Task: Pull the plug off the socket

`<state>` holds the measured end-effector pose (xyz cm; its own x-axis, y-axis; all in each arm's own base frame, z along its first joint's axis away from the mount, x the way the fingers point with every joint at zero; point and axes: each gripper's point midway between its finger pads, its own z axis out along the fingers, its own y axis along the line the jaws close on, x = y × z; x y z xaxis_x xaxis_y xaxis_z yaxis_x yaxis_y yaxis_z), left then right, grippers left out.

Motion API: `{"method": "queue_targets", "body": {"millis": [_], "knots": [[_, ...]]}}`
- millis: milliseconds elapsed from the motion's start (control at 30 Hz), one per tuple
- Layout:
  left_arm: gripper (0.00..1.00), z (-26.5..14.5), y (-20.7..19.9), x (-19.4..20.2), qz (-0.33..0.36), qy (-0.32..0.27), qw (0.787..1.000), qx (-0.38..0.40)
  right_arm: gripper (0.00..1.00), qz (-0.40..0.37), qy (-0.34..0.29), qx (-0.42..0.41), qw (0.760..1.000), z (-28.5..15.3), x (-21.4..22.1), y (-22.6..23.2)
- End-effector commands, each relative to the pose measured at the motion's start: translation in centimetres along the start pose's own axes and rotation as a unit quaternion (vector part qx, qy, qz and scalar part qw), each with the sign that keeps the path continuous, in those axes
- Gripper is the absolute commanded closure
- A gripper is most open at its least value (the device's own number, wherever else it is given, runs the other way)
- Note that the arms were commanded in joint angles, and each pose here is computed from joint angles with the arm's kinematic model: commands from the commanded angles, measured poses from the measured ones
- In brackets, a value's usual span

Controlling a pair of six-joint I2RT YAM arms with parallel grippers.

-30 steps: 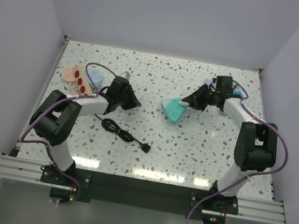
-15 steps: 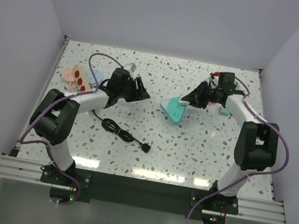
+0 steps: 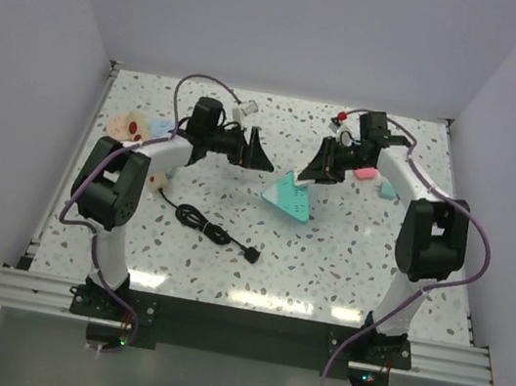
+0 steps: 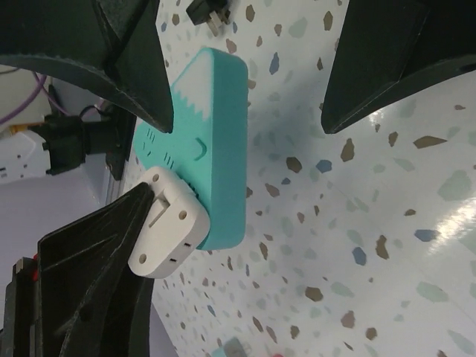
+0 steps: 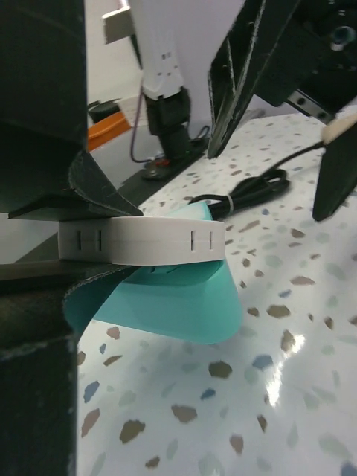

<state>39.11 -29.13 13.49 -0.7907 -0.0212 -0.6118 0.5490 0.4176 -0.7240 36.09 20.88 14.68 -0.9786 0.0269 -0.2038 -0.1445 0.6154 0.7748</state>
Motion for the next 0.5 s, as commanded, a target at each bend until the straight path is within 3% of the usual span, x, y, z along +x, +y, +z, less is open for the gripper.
{"method": "queue_targets", "body": {"millis": [0, 167, 300, 467], "knots": [[0.14, -0.3, -3.0, 1.1, 0.051, 0.044, 0.992, 0.109, 1.0, -0.064, 0.058, -0.059, 0.995, 0.5, 2.8, 4.4], [0.12, -0.5, -5.0, 3.0, 0.087, 0.078, 0.98, 0.163, 1.0, -0.083, 0.076, -0.067, 0.991, 1.4, 3.5, 5.7], [0.12, 0.0, -5.7, 5.6, 0.074, 0.118, 0.973, 0.186, 1.0, -0.095, 0.079, -0.056, 0.991, 1.9, 3.3, 6.2], [0.22, 0.5, -6.7, 8.5, 0.074, 0.164, 0.96, 0.212, 1.0, -0.104, 0.059, -0.039, 0.992, 1.8, 2.2, 6.6]]}}
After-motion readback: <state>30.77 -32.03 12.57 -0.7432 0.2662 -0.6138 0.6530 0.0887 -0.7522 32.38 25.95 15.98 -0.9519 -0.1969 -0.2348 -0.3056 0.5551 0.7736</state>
